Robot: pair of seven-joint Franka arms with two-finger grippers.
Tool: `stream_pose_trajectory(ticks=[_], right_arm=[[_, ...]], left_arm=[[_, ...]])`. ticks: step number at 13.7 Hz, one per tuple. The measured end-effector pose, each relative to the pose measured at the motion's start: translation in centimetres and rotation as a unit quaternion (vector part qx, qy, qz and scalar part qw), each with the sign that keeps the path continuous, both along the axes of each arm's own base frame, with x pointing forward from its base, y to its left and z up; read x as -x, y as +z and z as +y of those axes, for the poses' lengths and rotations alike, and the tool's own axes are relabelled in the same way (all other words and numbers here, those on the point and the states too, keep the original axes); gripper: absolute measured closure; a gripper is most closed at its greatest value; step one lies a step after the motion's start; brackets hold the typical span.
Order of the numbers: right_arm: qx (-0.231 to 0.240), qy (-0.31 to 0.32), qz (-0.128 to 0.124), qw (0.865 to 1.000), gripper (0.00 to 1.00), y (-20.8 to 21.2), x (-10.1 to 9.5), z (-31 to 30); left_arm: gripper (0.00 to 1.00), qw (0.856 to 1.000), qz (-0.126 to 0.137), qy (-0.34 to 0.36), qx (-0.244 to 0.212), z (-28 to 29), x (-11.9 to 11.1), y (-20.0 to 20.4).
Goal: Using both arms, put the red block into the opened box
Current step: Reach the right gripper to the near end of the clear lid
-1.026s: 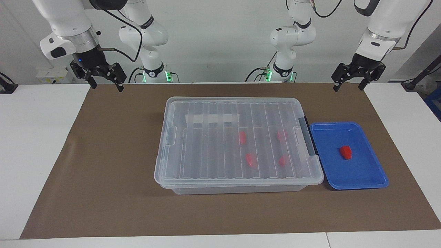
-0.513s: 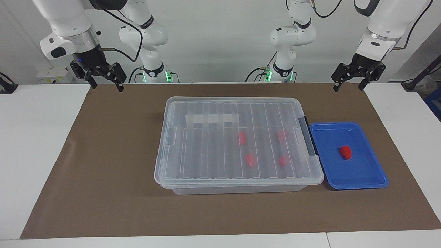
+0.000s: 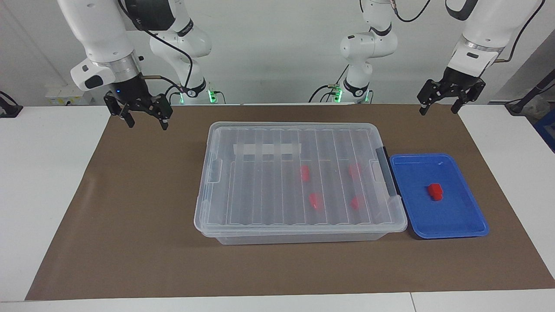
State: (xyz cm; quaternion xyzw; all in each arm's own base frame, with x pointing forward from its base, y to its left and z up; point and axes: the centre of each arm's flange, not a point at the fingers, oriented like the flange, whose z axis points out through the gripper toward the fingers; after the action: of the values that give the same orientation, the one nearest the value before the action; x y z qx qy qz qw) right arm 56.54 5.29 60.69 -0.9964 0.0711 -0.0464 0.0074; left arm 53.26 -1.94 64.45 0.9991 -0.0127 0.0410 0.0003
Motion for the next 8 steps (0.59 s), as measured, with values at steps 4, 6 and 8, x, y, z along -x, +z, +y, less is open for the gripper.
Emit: stream_pose_trajectory(ticks=[4, 6, 8], right_arm=[[-0.003, 0.012, -0.005, 1.000, 0.00, -3.9, -2.0, 3.4], [-0.005, 0.008, -0.006, 1.000, 0.00, -6.0, -3.1, 4.6], [-0.006, 0.003, -0.002, 1.000, 0.00, -8.1, -4.0, 5.8]], left_arm=[[0.00, 1.000, 0.000, 0.000, 0.000, 0.0, 0.0, 0.0], [0.00, 1.000, 0.000, 0.000, 0.000, 0.0, 0.0, 0.0], [0.00, 1.000, 0.000, 0.000, 0.000, 0.0, 0.0, 0.0]])
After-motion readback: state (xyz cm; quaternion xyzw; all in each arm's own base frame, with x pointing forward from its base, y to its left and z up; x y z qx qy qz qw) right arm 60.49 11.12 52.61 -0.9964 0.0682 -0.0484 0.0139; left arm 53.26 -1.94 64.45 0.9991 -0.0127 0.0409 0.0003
